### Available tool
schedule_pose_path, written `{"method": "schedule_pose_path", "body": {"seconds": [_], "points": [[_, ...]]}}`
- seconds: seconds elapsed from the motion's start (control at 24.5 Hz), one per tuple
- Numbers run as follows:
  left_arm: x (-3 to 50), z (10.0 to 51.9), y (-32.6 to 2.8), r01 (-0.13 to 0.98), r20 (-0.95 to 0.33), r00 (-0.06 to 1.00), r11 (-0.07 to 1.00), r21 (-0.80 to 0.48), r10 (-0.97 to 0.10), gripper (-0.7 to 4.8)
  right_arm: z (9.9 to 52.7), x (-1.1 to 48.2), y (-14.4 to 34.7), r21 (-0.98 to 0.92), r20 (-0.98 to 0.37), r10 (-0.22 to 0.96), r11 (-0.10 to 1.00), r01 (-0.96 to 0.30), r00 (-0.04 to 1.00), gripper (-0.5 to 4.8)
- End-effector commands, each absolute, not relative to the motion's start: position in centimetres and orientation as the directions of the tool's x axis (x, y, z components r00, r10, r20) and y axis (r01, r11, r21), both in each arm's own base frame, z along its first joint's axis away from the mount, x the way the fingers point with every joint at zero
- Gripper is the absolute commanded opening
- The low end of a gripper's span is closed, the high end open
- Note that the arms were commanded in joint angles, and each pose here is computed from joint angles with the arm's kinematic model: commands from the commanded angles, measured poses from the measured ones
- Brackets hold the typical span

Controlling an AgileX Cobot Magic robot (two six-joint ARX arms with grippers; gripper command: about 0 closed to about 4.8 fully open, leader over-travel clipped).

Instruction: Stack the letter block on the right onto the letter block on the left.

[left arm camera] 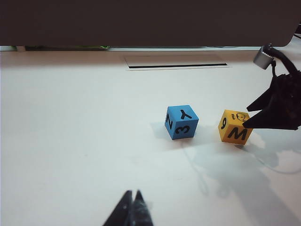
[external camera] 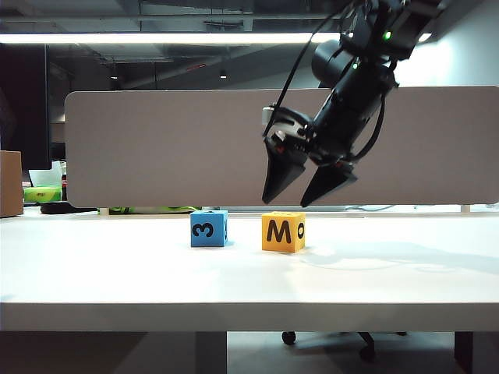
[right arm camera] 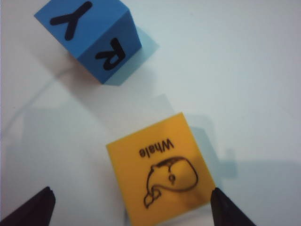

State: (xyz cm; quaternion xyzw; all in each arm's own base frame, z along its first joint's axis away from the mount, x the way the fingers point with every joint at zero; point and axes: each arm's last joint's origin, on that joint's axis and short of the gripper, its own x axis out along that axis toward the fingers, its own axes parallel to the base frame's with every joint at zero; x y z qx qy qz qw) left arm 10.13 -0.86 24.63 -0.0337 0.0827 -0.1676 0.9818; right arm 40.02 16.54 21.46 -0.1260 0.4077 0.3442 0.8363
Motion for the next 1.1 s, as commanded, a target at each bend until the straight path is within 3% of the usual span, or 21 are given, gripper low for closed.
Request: {"method": "schedule_pose_path", "body": {"seconds": [0.04, 0.29, 0.82, 0.86, 0.98, 1.1], "points": [[10.1, 24.8, -0.9, 0.326, -0.141, 0.931, 0.941, -0.089, -0.336, -0.05, 21.6, 40.4, 16.7, 0.012, -0.745, 0.49, 0.688, -0.726, 0.453, 4.79], [10.1, 24.8, -0.9, 0.327, -0.141, 0.931, 0.941, -0.089, -0.336, -0.05, 21.4, 40.6, 16.7, -0.079, -0.746, 0.467, 0.646, -0.759, 0.475, 4.79], [10.1, 24.8, -0.9, 0.326, -0.141, 0.931, 0.941, -0.089, -0.336, -0.05, 19.0, 41.3, 17.0, -0.068, -0.768, 0.462, 0.631, -0.773, 0.445, 4.79], [10.1, 24.8, -0.9, 0.327, -0.141, 0.931, 0.941, -0.089, -0.336, -0.05, 19.0, 41.4, 17.0, -0.078, -0.764, 0.458, 0.634, -0.769, 0.455, 4.68], [10.1, 24.8, -0.9, 0.326, -0.141, 0.931, 0.941, -0.089, -0.336, -0.05, 19.1, 41.6, 17.0, -0.091, -0.751, 0.461, 0.637, -0.766, 0.472, 3.64], [10.1, 24.8, -0.9, 0.326, -0.141, 0.931, 0.941, -0.089, -0.336, -0.05, 19.1, 41.6, 17.0, -0.091, -0.75, 0.461, 0.637, -0.765, 0.473, 3.28]]}}
